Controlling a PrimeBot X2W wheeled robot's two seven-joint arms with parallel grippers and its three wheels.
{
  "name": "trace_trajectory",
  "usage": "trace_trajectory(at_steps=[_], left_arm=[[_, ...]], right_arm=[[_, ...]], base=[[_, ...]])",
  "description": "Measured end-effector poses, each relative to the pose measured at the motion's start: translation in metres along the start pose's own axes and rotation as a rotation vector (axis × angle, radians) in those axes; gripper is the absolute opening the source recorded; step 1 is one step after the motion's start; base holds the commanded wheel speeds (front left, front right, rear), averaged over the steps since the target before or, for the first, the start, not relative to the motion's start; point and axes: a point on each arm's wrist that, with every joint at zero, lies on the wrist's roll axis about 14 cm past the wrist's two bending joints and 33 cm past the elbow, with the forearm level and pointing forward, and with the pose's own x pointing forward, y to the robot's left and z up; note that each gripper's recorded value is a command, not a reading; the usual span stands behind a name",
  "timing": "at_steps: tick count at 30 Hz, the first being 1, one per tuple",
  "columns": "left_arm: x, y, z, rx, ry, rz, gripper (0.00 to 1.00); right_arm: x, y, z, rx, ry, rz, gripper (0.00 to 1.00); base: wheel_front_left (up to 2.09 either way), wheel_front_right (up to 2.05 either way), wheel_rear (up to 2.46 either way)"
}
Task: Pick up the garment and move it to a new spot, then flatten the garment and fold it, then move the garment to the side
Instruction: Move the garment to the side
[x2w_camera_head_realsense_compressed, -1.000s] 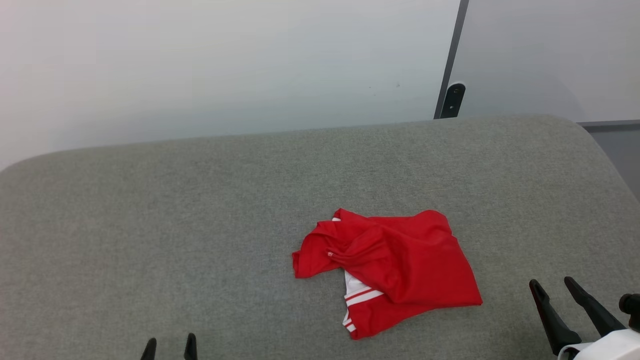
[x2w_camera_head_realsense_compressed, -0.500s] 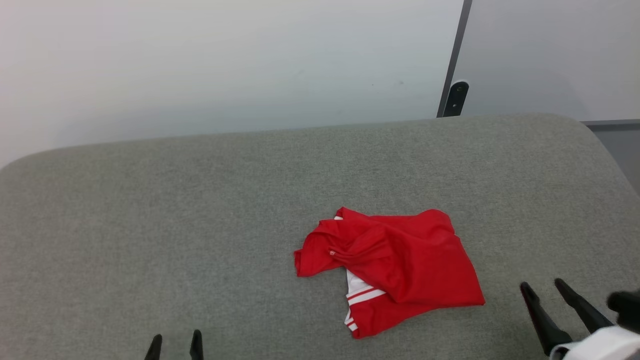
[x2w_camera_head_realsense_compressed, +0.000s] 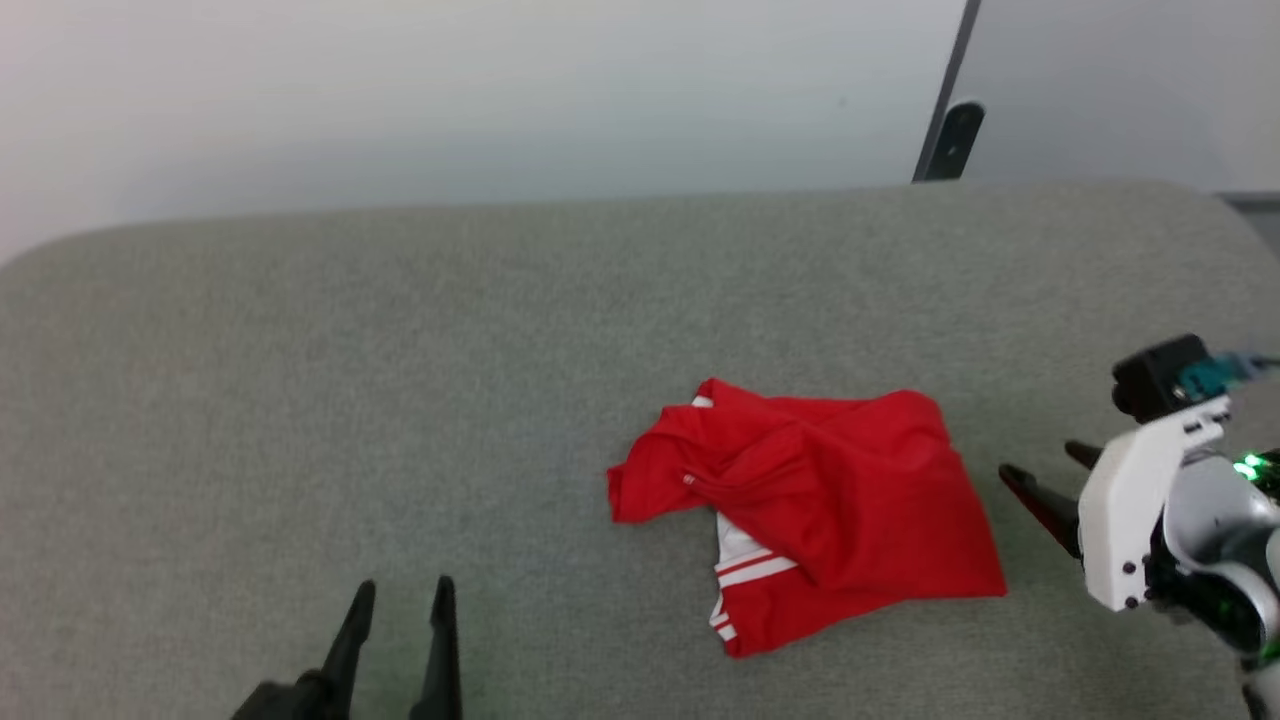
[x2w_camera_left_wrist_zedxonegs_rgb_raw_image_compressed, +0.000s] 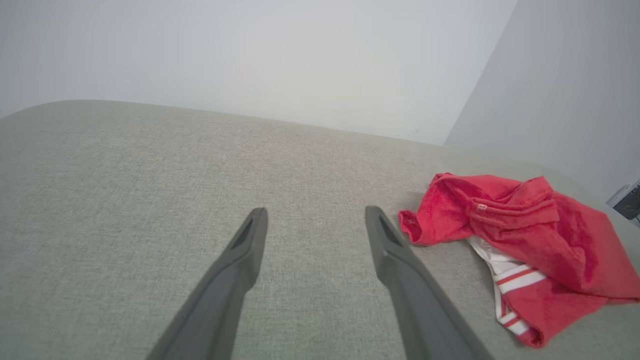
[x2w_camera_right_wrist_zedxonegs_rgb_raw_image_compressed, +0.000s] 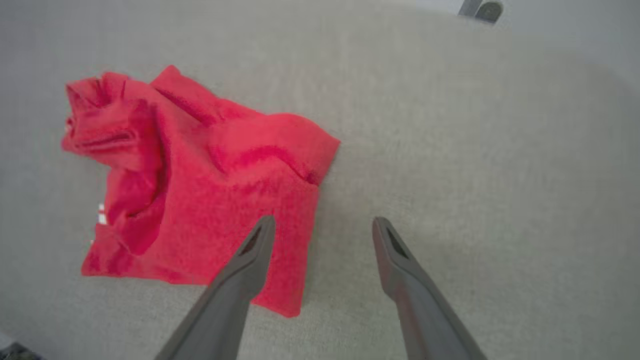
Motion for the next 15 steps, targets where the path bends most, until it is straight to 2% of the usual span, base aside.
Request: trace_trajectory(at_steps=[3, 7, 15], left_arm=[[0.009, -0.001, -0.009, -0.006, 0.024, -0.006, 1.0], [0.021, 0.002, -0.016, -0.003, 0.041, -0.005, 1.0], [0.035, 0.014, -0.03, 0.002, 0.067, 0.022, 1.0]], right_arm=[[0.016, -0.001, -0.015, -0.001, 0.176, 0.032, 1.0], [0.039, -0.004, -0.016, -0.005, 0.299, 0.052, 1.0], [0.081, 0.015, -0.069, 0.012, 0.525, 0.128, 1.0]], base=[[0.0, 0.0, 0.0], [0.0, 0.0, 0.0], [0.0, 0.0, 0.0]])
